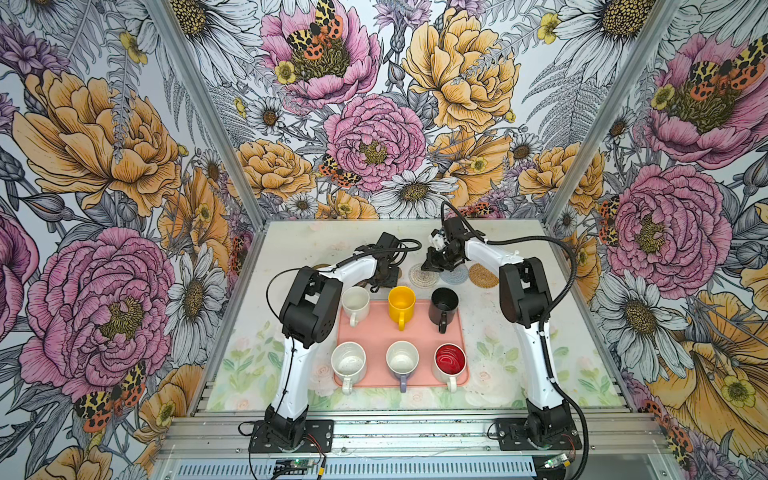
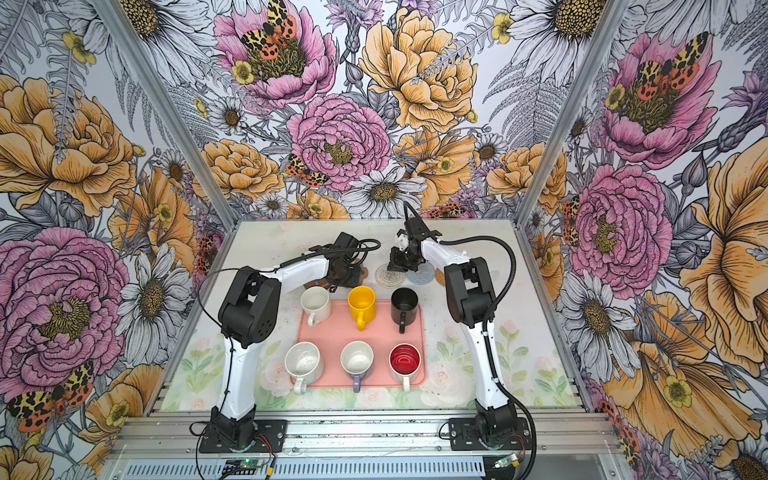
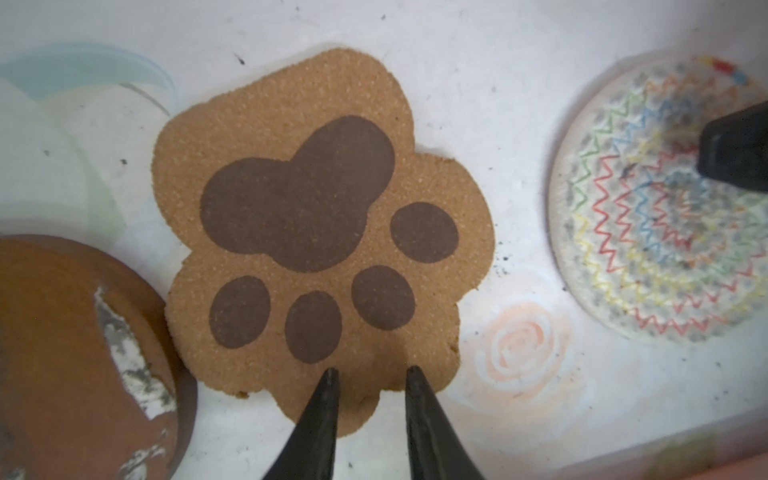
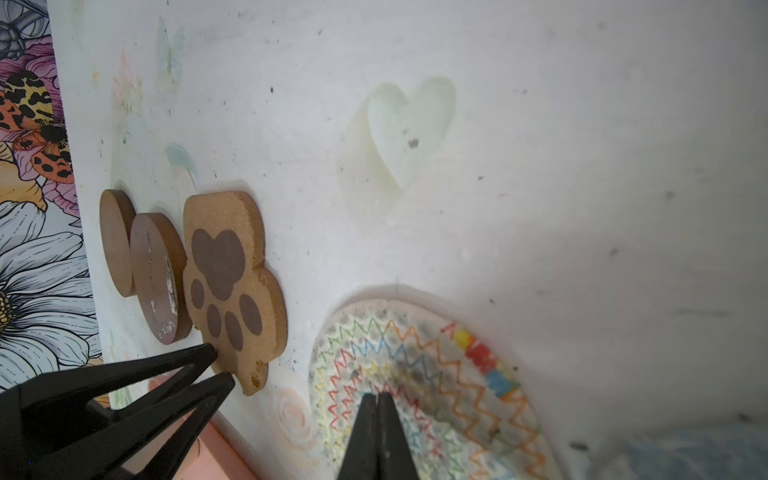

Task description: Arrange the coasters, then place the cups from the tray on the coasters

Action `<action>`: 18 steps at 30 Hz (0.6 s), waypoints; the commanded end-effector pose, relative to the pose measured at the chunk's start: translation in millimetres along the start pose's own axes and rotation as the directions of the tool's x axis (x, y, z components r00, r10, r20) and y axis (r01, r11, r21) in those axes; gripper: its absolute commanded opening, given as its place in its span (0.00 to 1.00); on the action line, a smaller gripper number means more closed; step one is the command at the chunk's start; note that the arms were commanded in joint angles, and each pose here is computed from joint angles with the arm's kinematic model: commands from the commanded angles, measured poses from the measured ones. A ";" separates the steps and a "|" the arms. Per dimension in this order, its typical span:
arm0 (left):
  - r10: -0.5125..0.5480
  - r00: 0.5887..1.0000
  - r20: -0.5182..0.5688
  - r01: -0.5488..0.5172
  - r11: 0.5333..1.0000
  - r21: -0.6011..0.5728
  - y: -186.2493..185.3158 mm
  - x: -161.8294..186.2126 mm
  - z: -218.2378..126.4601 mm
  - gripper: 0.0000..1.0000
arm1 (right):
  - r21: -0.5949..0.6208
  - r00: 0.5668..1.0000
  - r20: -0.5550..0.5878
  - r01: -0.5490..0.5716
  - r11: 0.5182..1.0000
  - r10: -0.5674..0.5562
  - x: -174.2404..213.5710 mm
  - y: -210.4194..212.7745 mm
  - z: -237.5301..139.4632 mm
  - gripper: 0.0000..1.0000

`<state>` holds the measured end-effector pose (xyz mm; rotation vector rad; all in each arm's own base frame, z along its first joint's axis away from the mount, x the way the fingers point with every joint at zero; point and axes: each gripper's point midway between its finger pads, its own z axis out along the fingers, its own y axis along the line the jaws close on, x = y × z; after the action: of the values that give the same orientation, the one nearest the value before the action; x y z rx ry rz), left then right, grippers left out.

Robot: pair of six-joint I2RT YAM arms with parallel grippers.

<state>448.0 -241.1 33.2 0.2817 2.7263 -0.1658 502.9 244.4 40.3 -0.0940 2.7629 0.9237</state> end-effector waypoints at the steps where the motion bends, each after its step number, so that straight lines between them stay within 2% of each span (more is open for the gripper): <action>1: 0.001 0.999 -0.054 0.002 0.998 0.059 -17.3 10.8 -3.8 0.29 | -0.021 0.994 0.087 0.060 0.998 -0.058 -19.7 26.6 -27.9 0.00; 6: -0.003 1.000 0.013 0.002 0.997 0.082 -25.2 -14.9 -19.8 0.29 | -0.024 0.991 0.109 0.082 0.996 -0.079 -17.8 31.7 -37.2 0.00; 18: -0.030 0.995 0.096 0.018 0.992 0.122 -36.8 -51.7 -41.7 0.27 | 0.013 0.996 0.065 0.059 0.998 -0.059 -1.3 3.2 -24.7 0.00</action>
<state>467.9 -272.7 85.6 0.2832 2.6400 -0.3073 491.8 235.2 55.1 -0.1185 2.7281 0.8950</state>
